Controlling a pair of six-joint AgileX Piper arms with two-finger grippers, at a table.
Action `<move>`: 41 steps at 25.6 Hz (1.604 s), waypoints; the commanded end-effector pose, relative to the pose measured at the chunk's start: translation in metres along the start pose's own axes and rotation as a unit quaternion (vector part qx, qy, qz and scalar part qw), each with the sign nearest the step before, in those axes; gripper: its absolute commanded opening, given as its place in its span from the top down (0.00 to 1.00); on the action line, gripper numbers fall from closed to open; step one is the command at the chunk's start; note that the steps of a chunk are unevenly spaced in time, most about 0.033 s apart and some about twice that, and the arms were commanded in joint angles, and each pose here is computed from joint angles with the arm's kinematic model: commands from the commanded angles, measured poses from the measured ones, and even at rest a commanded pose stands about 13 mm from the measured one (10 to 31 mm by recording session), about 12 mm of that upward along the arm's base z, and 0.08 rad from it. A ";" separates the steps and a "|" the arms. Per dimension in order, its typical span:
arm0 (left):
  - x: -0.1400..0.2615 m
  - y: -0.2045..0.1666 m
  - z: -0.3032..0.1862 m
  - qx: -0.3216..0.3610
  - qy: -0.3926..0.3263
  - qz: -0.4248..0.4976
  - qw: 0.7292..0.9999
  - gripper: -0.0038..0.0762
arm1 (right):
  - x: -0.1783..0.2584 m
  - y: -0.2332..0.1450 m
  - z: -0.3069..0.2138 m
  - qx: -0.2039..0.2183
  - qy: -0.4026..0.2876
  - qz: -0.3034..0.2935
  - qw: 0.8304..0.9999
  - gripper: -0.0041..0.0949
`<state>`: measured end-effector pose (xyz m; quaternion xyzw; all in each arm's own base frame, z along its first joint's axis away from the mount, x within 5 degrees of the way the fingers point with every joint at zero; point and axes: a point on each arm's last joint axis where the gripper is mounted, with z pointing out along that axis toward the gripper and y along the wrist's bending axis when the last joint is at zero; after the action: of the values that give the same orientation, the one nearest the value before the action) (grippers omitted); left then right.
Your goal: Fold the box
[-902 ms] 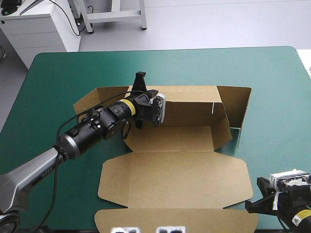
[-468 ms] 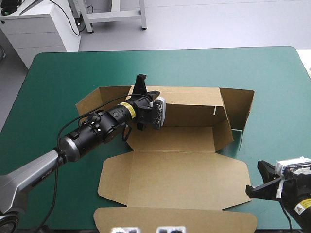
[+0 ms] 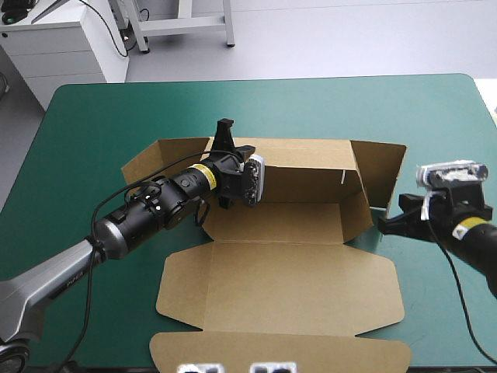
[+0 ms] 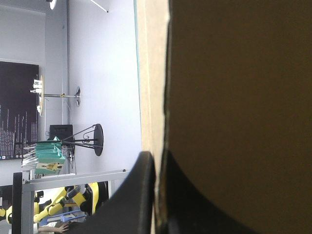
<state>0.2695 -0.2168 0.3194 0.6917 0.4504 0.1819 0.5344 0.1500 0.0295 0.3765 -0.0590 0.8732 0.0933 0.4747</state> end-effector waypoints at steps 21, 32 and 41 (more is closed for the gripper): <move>0.011 0.022 -0.012 -0.048 0.006 -0.038 0.998 0.96 | -0.171 -0.007 0.131 0.001 0.067 -0.005 0.998 0.98; 0.011 0.021 -0.012 -0.047 0.006 -0.039 0.998 0.96 | -0.160 -0.017 0.200 0.019 0.187 0.058 0.981 0.98; 0.011 0.021 -0.012 -0.047 0.006 -0.039 0.998 0.96 | -0.135 -0.020 0.203 -0.020 0.235 0.091 0.967 0.98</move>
<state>0.2800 -0.2026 0.3187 0.6726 0.4798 0.1861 0.5317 0.4150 0.0576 0.3492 -0.0003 0.9692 0.1191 0.2155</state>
